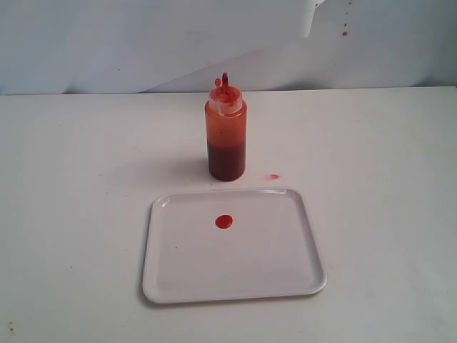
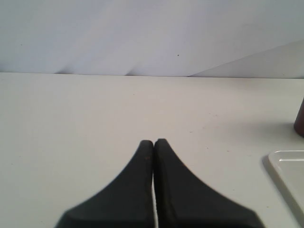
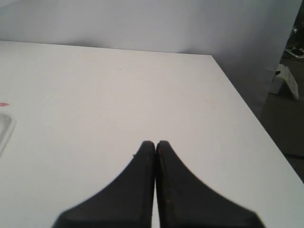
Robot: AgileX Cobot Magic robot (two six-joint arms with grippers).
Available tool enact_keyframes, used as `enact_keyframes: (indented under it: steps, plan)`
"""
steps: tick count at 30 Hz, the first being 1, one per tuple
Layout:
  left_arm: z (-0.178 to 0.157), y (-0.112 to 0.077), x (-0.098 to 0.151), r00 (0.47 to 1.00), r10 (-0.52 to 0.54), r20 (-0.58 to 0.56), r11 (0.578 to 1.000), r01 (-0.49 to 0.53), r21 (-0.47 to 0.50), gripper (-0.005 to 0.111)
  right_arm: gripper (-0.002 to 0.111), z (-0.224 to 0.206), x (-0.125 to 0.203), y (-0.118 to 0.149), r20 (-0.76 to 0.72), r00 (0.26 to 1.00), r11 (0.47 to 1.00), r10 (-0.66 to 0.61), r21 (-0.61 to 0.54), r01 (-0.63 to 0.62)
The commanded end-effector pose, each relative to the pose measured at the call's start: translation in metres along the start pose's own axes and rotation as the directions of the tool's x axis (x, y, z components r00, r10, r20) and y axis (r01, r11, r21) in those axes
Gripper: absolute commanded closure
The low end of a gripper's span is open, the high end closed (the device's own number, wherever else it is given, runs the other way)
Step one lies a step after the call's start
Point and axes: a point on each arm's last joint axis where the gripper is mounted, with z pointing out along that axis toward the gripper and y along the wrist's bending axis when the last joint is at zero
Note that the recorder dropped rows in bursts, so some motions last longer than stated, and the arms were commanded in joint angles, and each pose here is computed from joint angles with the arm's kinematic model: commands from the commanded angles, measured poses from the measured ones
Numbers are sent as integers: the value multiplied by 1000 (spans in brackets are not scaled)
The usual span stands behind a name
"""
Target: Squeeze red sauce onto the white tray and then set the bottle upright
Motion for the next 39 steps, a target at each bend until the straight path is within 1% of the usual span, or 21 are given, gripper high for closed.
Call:
enact_keyframes:
  steps: [1, 5, 8, 23, 30, 39]
  plan:
    - [0, 0, 2, 1000, -7, 0, 1000, 7, -2, 107, 108, 0, 0, 6, 17, 1000, 995, -18, -96, 19]
    - [0, 0, 2, 1000, -7, 0, 1000, 7, -2, 107, 108, -1, 0, 9, 27, 999, 987, -37, -156, 40]
    - [0, 0, 2, 1000, -7, 0, 1000, 7, -2, 107, 108, -1, 0, 10, 29, 999, 984, -41, -173, 45]
    - [0, 0, 2, 1000, -7, 0, 1000, 7, -2, 107, 108, -4, 0, 9, 49, 998, 985, -49, -165, 57]
    - [0, 0, 2, 1000, -7, 0, 1000, 7, -2, 107, 108, -3, 0, 6, 40, 999, 993, -36, -108, 40]
    - [0, 0, 2, 1000, -7, 0, 1000, 7, -2, 107, 108, -3, 0, 7, 40, 999, 993, -35, -113, 39]
